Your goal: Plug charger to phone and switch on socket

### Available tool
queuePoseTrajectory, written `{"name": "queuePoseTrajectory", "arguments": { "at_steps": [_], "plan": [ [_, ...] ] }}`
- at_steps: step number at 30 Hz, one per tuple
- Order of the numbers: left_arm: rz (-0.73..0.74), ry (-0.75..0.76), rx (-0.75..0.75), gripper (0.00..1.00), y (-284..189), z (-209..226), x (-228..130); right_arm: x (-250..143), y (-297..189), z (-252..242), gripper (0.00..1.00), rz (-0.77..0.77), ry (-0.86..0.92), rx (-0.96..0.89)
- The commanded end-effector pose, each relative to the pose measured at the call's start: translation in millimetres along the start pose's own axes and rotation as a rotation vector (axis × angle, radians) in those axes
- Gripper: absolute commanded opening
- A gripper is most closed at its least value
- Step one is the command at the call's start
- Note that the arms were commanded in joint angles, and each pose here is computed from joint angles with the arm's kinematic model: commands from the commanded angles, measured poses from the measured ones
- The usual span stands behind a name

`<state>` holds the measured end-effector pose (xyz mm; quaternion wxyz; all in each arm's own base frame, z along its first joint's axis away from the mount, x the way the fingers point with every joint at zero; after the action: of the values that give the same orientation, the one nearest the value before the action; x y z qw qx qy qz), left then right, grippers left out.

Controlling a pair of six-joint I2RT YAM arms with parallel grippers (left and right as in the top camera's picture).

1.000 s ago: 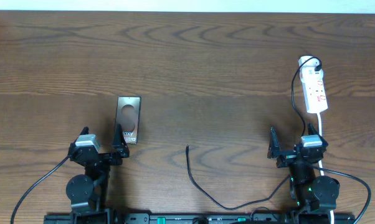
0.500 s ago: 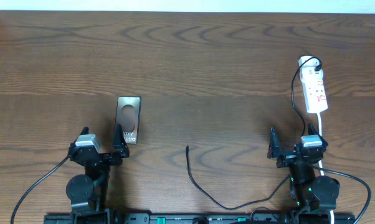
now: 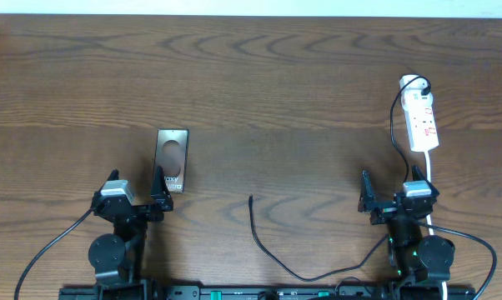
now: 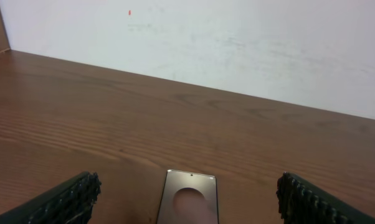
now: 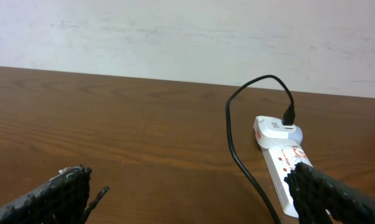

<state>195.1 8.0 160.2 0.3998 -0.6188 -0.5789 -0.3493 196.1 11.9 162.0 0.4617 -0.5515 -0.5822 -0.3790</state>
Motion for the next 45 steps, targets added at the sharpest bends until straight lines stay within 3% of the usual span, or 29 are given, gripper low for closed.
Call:
{"name": "queuePoseTrajectory", "arguments": {
  "at_steps": [1,9,19,29,32,40,41,42,43,44,45],
  "plan": [
    [0.048,-0.014,-0.029,0.93,-0.5,-1.9,-8.4,-0.4,-0.3,-0.2,0.99,0.002,-0.013,-0.006],
    [0.118,-0.026,-0.009,0.93,-5.0,-9.1,2.0,-0.5,-0.3,-0.3,0.99,0.002,-0.013,-0.006],
    [0.249,-0.013,0.048,0.93,15.9,-32.7,58.9,-0.4,-0.3,-0.2,0.99,0.002,-0.013,-0.006],
    [0.738,-0.074,0.259,0.93,60.1,-43.8,96.2,-0.4,-0.3,-0.2,0.99,0.002,-0.013,-0.006],
    [0.894,-0.083,0.314,0.93,74.2,-40.2,91.7,-0.5,-0.3,-0.3,0.99,0.002,-0.013,-0.006],
    [1.100,-0.142,0.375,0.93,102.7,-21.4,52.4,-0.4,-0.3,-0.2,0.99,0.002,-0.013,-0.006],
    [1.113,-0.145,0.382,0.79,104.4,-19.5,48.7,-0.4,-0.3,-0.2,0.99,0.002,-0.013,-0.006],
    [1.128,-0.148,0.388,0.43,106.3,-17.3,44.7,-0.5,-0.3,-0.3,0.99,0.002,-0.013,-0.006],
    [1.145,-0.152,0.396,0.21,108.5,-14.7,39.8,-0.4,-0.3,-0.2,0.99,0.002,-0.013,-0.006],
    [1.153,-0.155,0.398,0.21,109.4,-13.7,37.8,-0.5,-0.3,-0.3,0.99,0.002,-0.013,-0.006],
    [1.160,-0.160,0.396,0.38,110.2,-13.5,36.0,-0.4,-0.3,-0.2,0.99,0.002,-0.013,-0.006]
  ]
}}
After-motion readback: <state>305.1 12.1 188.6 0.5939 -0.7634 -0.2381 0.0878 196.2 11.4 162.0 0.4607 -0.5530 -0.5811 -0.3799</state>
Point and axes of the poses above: each gripper's point midway between its finger pads, its own y axis out along the fingers, its own z axis along the line the jaws close on, x = y × z, the point moved 5 cm from there along -y, back along the fingers, and after that the axes turned 15 degrees about -y, right-handed, at the moved point
